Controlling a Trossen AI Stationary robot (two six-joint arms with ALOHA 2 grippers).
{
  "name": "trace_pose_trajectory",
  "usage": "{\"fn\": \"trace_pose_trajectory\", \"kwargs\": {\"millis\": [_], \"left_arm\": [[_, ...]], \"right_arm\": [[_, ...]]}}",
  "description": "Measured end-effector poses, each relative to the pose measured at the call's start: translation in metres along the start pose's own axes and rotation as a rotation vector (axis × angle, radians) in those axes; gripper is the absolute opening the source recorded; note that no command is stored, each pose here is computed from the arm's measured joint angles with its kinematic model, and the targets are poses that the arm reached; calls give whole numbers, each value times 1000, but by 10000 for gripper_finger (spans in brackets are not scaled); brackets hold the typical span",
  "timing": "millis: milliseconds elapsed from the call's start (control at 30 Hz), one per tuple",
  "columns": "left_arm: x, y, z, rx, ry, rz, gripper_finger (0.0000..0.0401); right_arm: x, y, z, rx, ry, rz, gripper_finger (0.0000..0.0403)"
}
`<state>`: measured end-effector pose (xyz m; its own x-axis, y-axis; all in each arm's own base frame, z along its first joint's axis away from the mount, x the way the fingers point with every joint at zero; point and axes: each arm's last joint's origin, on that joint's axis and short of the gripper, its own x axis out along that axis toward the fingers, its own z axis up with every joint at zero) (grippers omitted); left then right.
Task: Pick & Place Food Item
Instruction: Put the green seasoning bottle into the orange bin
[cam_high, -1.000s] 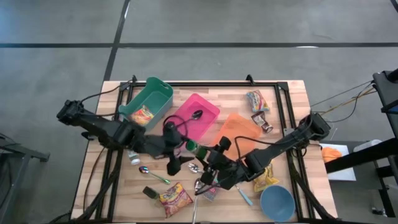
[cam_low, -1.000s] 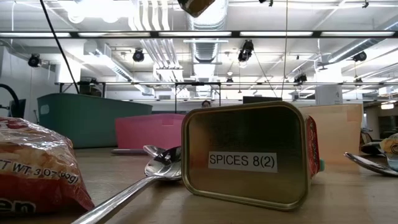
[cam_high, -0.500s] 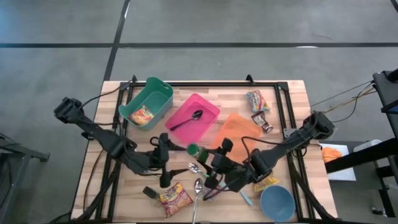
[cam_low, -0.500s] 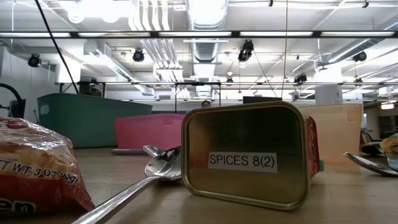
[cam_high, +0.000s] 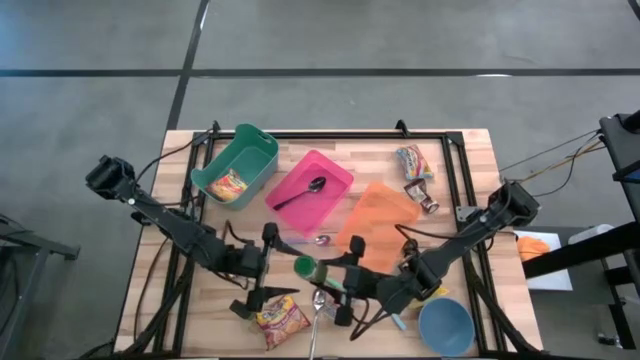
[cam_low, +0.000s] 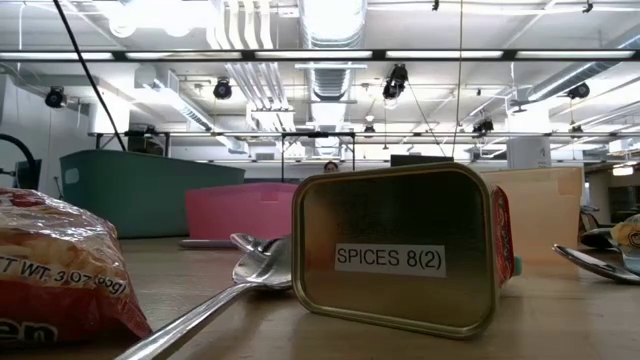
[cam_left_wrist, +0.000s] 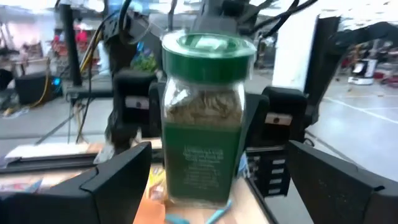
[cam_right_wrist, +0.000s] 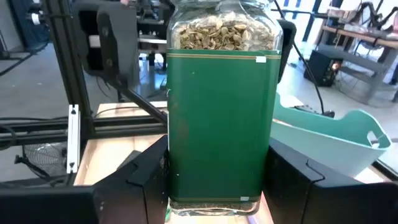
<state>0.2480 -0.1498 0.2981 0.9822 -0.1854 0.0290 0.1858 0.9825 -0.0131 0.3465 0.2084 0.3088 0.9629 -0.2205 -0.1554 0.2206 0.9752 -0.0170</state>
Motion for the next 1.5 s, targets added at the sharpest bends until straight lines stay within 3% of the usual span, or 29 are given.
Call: {"fn": "trace_pose_trajectory", "kwargs": {"millis": [333,467,867,1000,1233,1433,1500], "left_arm": [[1,2,4,20,-39,-12,366],[4,3,6,10,-56,-6,366],[28,-4,8,50,-51,1,362],[29,-4,9,59,-50,-9,326],[29,-4,8,68,-45,-21,187],[28,-4,5,36,-13,-17,186],[27,-4,3,9,25,-15,186]], "right_arm": [[1,0,2,-19,-17,7,189],[2,1,5,-6,-37,72,189],[7,-4,3,-10,-32,60,189],[7,-4,3,-15,-30,79,189],[7,-3,4,-42,-45,89,189],[7,-3,1,-32,-34,99,189],[8,-3,-3,-27,-19,105,210]]}}
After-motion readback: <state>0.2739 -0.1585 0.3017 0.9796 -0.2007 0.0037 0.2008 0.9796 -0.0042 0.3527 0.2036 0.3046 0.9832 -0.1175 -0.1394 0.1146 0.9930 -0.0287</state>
